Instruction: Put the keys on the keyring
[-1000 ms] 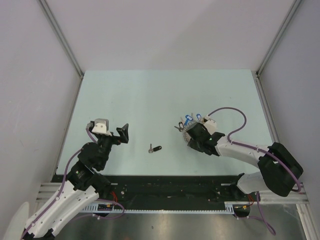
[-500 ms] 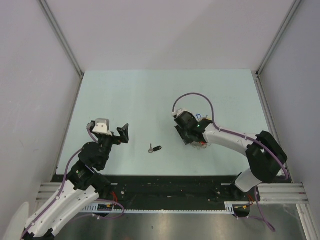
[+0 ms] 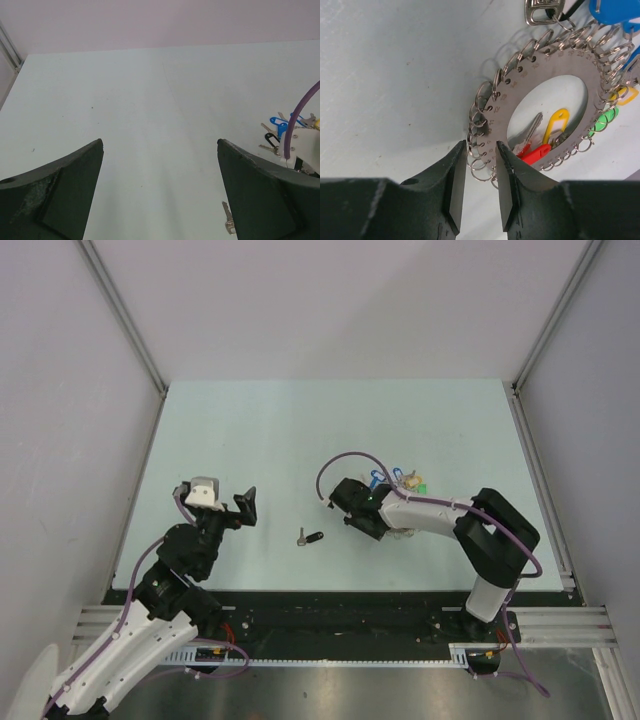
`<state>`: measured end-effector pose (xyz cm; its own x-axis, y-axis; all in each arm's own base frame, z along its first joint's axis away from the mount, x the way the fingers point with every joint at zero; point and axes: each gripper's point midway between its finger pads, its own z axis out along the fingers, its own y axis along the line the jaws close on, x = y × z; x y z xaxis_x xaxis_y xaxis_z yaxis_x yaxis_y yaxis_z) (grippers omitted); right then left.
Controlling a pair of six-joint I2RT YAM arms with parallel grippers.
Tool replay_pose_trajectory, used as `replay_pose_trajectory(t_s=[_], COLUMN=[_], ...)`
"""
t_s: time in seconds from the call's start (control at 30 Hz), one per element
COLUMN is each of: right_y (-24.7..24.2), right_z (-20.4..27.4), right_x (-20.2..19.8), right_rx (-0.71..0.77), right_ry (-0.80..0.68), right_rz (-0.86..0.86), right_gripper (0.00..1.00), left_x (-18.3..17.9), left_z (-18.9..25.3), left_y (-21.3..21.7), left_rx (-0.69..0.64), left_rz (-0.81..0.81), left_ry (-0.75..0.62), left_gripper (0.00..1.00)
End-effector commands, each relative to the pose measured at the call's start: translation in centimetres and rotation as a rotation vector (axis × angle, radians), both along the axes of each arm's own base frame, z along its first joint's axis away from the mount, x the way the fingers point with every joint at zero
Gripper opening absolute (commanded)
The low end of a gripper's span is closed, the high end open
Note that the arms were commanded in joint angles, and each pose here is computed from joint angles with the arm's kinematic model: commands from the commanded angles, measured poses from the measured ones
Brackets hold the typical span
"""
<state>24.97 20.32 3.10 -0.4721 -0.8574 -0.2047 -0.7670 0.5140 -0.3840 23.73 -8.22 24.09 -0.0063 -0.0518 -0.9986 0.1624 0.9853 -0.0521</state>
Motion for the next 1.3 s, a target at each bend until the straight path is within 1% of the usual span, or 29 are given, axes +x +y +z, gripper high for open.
replay_pose_trajectory(t_s=[0.0, 0.17, 0.37, 0.4, 0.5, 0.6, 0.77, 0.87, 0.9, 0.93, 0.97, 1.0, 1.07, 1.1, 1.2, 1.27], right_y=[0.4, 0.7, 1.0, 1.1, 1.6, 1.9, 2.3, 3.0, 2.9, 2.8, 2.8, 2.6, 2.4, 2.1, 1.1, 0.9], right_z=[0.0, -0.6, 0.0, 0.5, 2.0, 2.9, 4.3, 4.7, 4.5, 4.3, 3.8, 3.6, 3.2, 3.2, 3.8, 4.3], right_x=[0.9, 1.2, 1.4, 1.4, 1.5, 1.4, 1.5, 1.8, 2.1, 2.2, 2.2, 2.3, 2.3, 2.5, 2.6, 2.6], right_rx=[-0.053, -0.063, -0.062, -0.05, 0.001, 0.063, 0.213, 0.328, 0.357, 0.366, 0.363, 0.363, 0.344, 0.327, 0.292, 0.282], right_ry=[-0.028, -0.037, -0.061, -0.068, -0.083, -0.074, -0.03, 0.001, 0.018, 0.025, 0.04, 0.044, 0.044, 0.022, -0.019, -0.042], right_rz=[0.051, 0.057, 0.066, 0.066, 0.061, 0.049, 0.002, -0.017, -0.033, -0.044, -0.05, -0.06, -0.08, -0.094, -0.143, -0.151], right_gripper=[0.33, 0.29, 0.17, 0.11, 0.03, 0.01, 0.0, 0.03, 0.09, 0.13, 0.16, 0.22, 0.27, 0.32, 0.39, 0.4], left_x=[0.1, 0.1, 0.2, 0.2, 0.2, 0.2, 0.2, 0.2, 0.2, 0.2, 0.1, 0.2, 0.2, 0.2, 0.2, 0.1], left_z=[1.4, 1.4, 1.2, 1.2, 1.3, 1.2, 1.1, 1.1, 1.2, 1.2, 1.1, 1.1, 1.0, 1.1, 1.1, 1.1], left_y=[0.3, 0.2, 0.3, 0.3, 0.2, 0.2, 0.0, -0.2, -0.2, -0.2, -0.3, -0.3, -0.3, -0.3, -0.4, -0.4], left_rx=[-0.003, -0.002, 0.004, 0.002, 0.003, 0.005, 0.009, 0.01, 0.006, 0.007, 0.009, 0.01, 0.013, 0.012, 0.012, 0.012], left_rz=[0.015, 0.01, 0.013, 0.013, 0.012, 0.009, 0.001, -0.008, -0.011, -0.013, -0.014, -0.014, -0.016, -0.016, -0.019, -0.022], left_ry=[-0.026, -0.024, -0.019, -0.02, -0.02, -0.018, -0.016, -0.014, -0.017, -0.018, -0.016, -0.016, -0.012, -0.014, -0.014, -0.016], left_gripper=[1.0, 1.0, 1.0, 1.0, 1.0, 1.0, 1.0, 1.0, 1.0, 1.0, 1.0, 1.0, 1.0, 1.0, 1.0, 1.0])
